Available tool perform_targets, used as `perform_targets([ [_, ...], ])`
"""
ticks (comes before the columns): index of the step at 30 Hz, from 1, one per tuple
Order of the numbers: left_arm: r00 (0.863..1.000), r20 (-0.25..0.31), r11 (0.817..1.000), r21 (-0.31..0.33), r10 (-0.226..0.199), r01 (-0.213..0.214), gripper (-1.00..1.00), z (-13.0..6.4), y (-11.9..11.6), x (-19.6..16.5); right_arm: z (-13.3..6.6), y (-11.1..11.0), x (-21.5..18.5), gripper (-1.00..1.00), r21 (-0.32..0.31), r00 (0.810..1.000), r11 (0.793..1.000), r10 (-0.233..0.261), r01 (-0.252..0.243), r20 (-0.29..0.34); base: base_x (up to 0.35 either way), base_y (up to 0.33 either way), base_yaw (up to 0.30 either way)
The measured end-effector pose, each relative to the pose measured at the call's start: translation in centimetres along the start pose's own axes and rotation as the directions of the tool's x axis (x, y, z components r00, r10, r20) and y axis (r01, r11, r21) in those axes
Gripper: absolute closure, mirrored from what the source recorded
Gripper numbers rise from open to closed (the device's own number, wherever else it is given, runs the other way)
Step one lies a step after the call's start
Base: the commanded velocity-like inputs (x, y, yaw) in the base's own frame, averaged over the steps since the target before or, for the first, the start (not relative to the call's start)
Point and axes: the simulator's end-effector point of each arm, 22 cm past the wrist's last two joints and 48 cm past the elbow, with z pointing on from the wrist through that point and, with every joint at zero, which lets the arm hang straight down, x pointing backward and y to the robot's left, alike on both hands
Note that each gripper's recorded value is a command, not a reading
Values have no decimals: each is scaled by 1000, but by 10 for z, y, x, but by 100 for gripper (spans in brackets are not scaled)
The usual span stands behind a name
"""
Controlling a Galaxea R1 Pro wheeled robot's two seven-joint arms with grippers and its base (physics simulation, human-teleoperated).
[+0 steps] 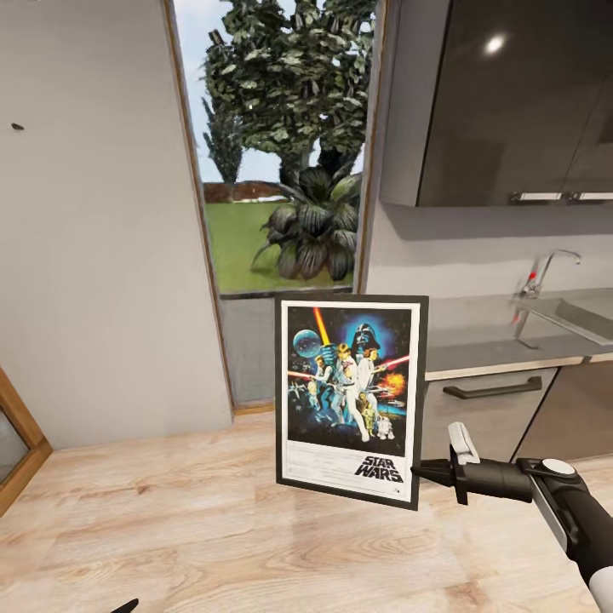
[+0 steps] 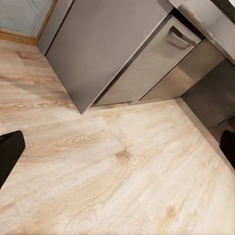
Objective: Pick up the poster from the kitchen countertop and hang it on one of the wall nails in the kitchen.
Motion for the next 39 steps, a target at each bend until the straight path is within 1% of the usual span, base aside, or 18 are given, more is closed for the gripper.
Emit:
perform_targets([
  [39,1000,-1,1000,2,-3,3,-100,-16,-27,-15,-12,23,-24,100,-1,1000,1000,1,-1,1,0,0,0],
])
